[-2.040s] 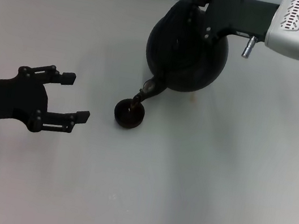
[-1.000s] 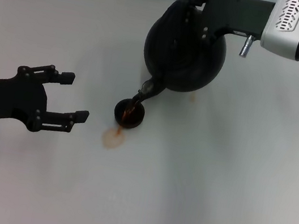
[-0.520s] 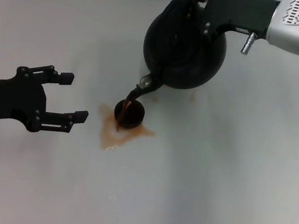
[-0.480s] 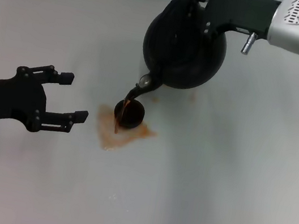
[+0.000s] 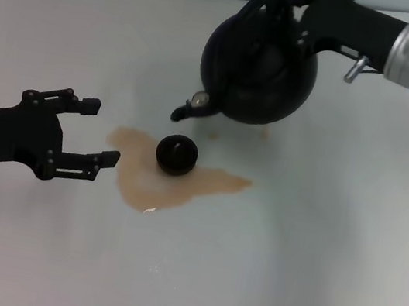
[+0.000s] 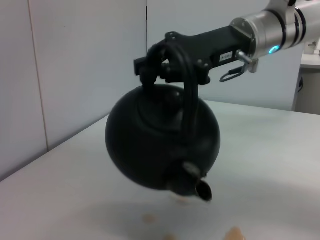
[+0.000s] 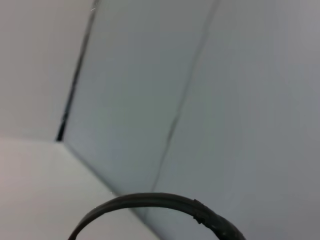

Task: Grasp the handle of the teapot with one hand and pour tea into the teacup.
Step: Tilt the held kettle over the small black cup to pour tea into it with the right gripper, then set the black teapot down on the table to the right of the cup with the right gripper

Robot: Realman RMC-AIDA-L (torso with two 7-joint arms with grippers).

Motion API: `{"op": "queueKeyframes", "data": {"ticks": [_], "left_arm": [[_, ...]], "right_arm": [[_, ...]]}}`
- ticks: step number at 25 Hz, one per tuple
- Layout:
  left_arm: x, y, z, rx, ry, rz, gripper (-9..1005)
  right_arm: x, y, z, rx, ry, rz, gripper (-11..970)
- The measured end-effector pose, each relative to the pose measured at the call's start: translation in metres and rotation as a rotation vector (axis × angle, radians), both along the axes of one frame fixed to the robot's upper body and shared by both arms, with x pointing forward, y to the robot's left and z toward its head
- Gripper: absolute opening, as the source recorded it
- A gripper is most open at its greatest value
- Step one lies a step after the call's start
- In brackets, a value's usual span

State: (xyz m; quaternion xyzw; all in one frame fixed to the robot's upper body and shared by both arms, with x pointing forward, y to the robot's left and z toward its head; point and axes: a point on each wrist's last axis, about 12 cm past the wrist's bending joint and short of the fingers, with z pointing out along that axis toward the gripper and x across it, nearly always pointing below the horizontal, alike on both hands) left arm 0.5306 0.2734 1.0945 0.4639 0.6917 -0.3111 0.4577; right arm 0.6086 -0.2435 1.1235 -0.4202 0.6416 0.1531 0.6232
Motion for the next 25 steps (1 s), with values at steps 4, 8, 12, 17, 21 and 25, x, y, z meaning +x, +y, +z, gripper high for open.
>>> {"op": "queueKeyframes", "data": {"ticks": [4,8,12,17,21,25], "left_arm": [[0.0,0.0,0.0,0.0,-0.001,0.0,866],[0.001,-0.001,0.001,0.0,-0.004,-0.003,866],[0.001,-0.001,0.001,-0.002,-0.005,0.0,866],[0.002,-0.001,0.002,-0.007,-0.007,0.007,866],[0.001,-0.001,0.002,-0.008,-0.006,0.006,866],[0.001,-0.001,0.002,-0.008,-0.006,0.004,866]], "right_arm": [[-0.008,-0.011,-0.008,0.076,0.03,-0.056,114],[-0.012,-0.02,-0.022,0.096,0.076,-0.121,115],[-0.019,-0.026,-0.035,0.11,0.121,-0.16,115],[-0.028,-0.042,-0.04,0.174,0.133,-0.234,115],[-0.032,-0.05,-0.045,0.184,0.147,-0.273,115],[-0.032,-0.053,-0.05,0.171,0.166,-0.302,114]]}}
